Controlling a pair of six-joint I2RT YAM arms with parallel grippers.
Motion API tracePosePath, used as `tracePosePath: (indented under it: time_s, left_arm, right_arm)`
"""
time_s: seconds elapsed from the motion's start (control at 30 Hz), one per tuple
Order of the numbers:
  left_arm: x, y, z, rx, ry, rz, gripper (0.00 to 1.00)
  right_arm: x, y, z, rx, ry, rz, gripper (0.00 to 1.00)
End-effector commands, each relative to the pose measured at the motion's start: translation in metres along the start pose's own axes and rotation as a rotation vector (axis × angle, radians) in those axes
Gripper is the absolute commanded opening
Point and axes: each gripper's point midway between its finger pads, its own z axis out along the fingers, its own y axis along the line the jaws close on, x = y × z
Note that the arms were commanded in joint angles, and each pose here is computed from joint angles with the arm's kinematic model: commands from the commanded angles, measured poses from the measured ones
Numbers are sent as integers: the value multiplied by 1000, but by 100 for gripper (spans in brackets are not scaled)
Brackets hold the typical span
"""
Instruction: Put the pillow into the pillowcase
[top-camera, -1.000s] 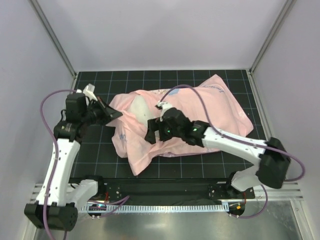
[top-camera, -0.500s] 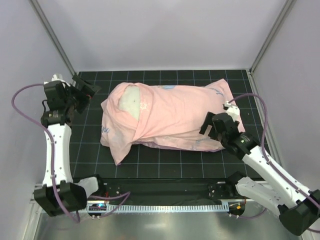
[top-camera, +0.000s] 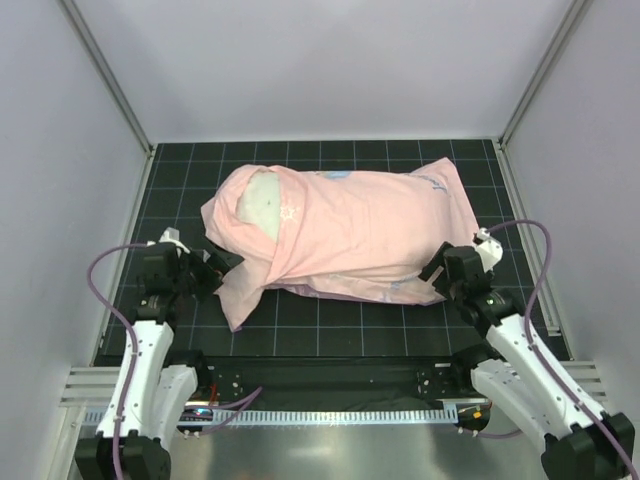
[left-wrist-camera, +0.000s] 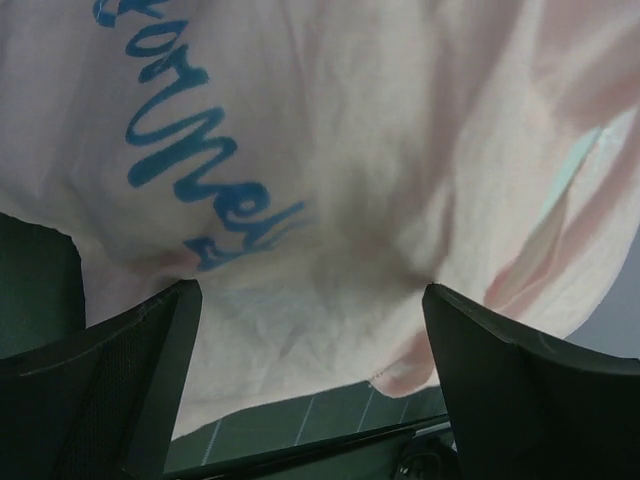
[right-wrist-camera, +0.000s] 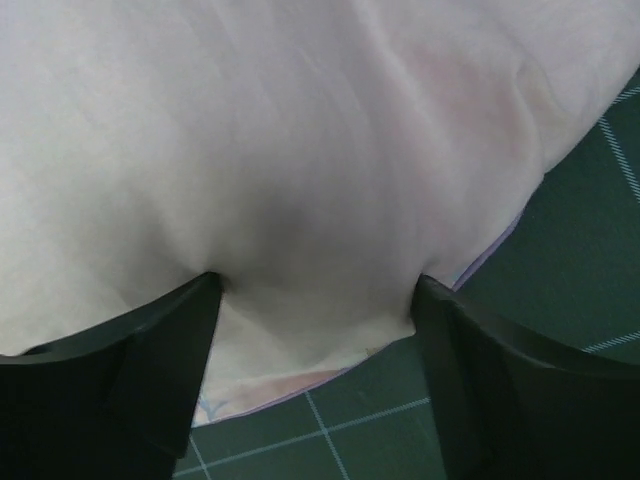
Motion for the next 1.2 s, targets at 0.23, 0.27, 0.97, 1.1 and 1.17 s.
tracePosePath:
  time_s: [0.23, 0.27, 0.97, 1.1, 1.17]
  left_arm:
    - [-36, -39, 35, 85, -22, 113, 0]
    - [-44, -43, 27, 78, -61, 134, 0]
    - [-162, -211, -81, 176, -229, 278, 67]
    - [-172, -228, -62, 116, -139, 277, 100]
    - [-176, -234, -81, 141, -205, 300, 100]
  right_arm:
    - [-71, 51, -33, -111, -129, 20, 4]
    - [-78, 50, -43, -120, -146, 13, 4]
    - [-250, 157, -177, -300, -311, -212, 99]
    - [-273, 178, -181, -286, -278, -211, 100]
    - [-277, 189, -200, -388, -311, -203, 100]
